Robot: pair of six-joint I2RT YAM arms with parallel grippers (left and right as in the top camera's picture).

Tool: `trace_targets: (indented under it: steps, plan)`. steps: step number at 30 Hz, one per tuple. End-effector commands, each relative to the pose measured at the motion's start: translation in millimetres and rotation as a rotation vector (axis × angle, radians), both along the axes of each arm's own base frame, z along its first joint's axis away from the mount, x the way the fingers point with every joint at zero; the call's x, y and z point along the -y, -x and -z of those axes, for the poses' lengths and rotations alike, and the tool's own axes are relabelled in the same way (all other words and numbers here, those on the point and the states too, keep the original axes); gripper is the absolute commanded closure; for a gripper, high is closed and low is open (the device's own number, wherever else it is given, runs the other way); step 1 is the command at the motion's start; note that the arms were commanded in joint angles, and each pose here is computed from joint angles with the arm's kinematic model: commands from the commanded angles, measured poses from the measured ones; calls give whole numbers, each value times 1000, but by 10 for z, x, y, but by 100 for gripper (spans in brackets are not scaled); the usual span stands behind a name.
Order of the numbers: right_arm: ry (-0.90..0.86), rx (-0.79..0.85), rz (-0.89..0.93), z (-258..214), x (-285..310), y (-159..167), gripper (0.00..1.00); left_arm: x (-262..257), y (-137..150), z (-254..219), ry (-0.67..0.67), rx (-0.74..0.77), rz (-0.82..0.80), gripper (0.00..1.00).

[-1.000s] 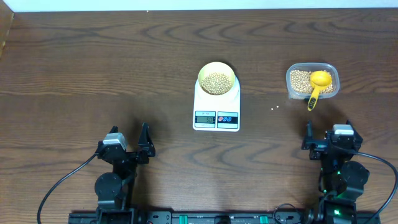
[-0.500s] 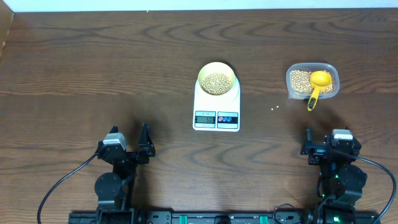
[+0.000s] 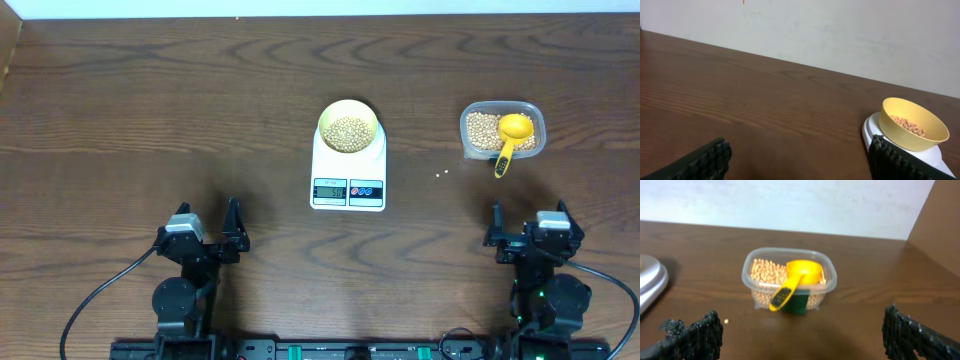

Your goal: Scoop item into bowl and weigh 50g on scale

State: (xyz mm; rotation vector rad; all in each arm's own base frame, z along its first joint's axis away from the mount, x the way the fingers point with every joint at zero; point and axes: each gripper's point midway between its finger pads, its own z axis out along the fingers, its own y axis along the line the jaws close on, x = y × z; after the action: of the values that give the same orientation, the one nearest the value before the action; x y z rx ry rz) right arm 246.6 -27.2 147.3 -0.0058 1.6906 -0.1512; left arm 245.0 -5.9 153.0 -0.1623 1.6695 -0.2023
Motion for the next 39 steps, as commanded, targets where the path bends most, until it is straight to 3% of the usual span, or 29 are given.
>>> trace_targets:
  steps: [1,39]
  plan:
    - [-12,38,7,-76,-1,17,1,-1,9,151,-7,-47,3,11]
    - [8,46,-8,-101,-81,12,1,-1,9,151,-7,-47,3,10]
